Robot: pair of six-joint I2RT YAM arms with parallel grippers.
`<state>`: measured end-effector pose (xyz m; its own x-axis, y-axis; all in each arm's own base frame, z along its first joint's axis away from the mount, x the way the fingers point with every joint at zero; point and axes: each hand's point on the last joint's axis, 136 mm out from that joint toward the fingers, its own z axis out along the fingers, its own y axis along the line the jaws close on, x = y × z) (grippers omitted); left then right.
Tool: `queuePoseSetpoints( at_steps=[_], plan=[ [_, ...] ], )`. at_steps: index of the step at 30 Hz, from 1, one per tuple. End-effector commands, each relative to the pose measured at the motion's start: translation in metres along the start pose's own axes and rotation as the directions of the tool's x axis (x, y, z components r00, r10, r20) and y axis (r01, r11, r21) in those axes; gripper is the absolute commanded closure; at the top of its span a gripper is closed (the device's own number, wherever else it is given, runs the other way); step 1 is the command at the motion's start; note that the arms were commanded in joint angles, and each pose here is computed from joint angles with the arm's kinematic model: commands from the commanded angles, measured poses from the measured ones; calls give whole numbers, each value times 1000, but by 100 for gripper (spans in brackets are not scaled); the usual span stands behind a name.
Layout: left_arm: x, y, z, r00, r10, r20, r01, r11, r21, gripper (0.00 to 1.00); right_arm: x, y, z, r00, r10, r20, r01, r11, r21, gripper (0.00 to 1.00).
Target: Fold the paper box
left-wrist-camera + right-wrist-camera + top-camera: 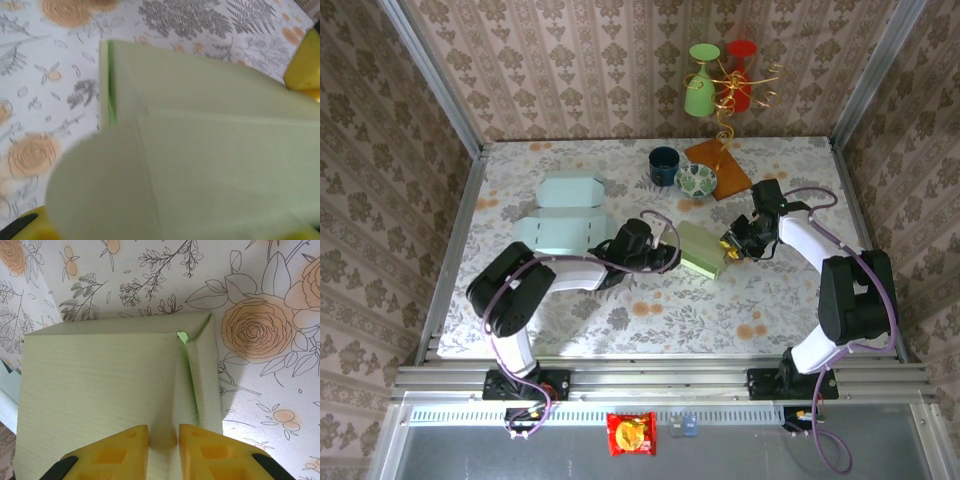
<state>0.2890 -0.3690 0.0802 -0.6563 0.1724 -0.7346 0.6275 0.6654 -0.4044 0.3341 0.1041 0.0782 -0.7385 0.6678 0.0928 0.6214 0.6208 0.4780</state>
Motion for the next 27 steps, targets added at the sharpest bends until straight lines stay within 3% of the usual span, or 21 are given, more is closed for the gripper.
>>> queuePoseSetpoints(
  at_steps=[1,8,12,16,18,22,27],
  plan=[
    [10,-12,-13,999,-50,-18,51,998,43,45,2,-5,-1,999,-29,18,29,999,27,75],
    [10,-22,-48,988,-145,-48,148,988,50,41,2,-6,-2,998,-55,25,54,998,45,73],
    [-25,-15,-88,968,-245,-52,243,969,-46,41,4,-9,-3,997,-72,13,71,995,68,69],
    [-53,21,-111,925,-373,-68,359,920,-158,37,5,-12,-4,996,-91,10,90,993,80,64],
    [-66,35,-107,916,-391,-86,375,914,-157,36,6,-11,-5,994,-105,11,104,991,81,61],
    [-89,47,-71,936,-310,-165,291,948,-126,35,7,-11,-4,991,-135,3,134,987,87,54],
    [-80,58,-18,925,-221,-310,196,974,-110,36,8,-10,-1,988,-156,-8,156,985,76,48]
  ],
)
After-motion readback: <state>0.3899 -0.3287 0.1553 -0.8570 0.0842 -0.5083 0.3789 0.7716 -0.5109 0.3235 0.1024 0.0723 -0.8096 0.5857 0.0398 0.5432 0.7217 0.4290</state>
